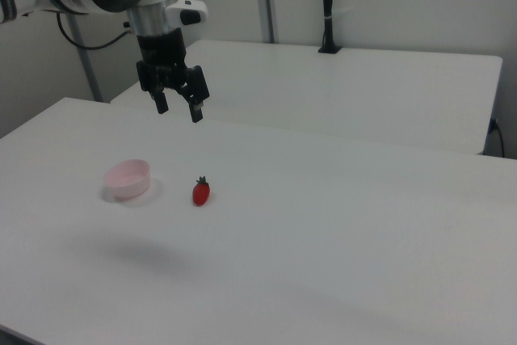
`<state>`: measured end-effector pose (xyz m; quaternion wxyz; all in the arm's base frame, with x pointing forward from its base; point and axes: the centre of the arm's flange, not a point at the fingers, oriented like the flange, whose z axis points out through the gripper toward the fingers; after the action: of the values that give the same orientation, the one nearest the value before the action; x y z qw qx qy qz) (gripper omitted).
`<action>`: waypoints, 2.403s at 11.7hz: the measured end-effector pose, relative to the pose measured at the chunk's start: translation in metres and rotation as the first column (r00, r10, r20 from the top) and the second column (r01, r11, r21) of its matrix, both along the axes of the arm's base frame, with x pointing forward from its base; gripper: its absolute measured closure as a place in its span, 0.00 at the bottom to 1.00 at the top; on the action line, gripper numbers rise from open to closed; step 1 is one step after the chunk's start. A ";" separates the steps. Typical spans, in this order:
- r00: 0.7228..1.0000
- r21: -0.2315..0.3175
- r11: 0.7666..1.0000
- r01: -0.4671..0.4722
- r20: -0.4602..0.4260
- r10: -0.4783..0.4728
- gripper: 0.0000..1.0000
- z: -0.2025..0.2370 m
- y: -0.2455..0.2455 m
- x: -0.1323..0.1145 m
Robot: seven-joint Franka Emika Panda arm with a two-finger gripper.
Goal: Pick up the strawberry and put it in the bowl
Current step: 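Move the open gripper down over the red strawberry, then close the gripper on the red strawberry and lift it, then carry the strawberry over the pink bowl and lower it inside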
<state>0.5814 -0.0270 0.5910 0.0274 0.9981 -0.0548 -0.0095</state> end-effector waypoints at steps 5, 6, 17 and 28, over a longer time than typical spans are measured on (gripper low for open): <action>0.997 0.004 0.998 -0.069 0.019 0.069 0.00 -0.025 0.019 0.020; 0.996 0.005 0.997 -0.082 0.023 0.082 0.00 -0.034 0.027 0.026; 0.951 -0.078 0.949 -0.307 -0.002 0.308 0.06 -0.241 0.118 0.100; 0.932 -0.131 0.923 -0.362 -0.043 0.360 0.56 -0.279 0.124 0.102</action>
<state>0.6835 0.0965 0.3122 0.0974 0.9867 0.1295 -0.0093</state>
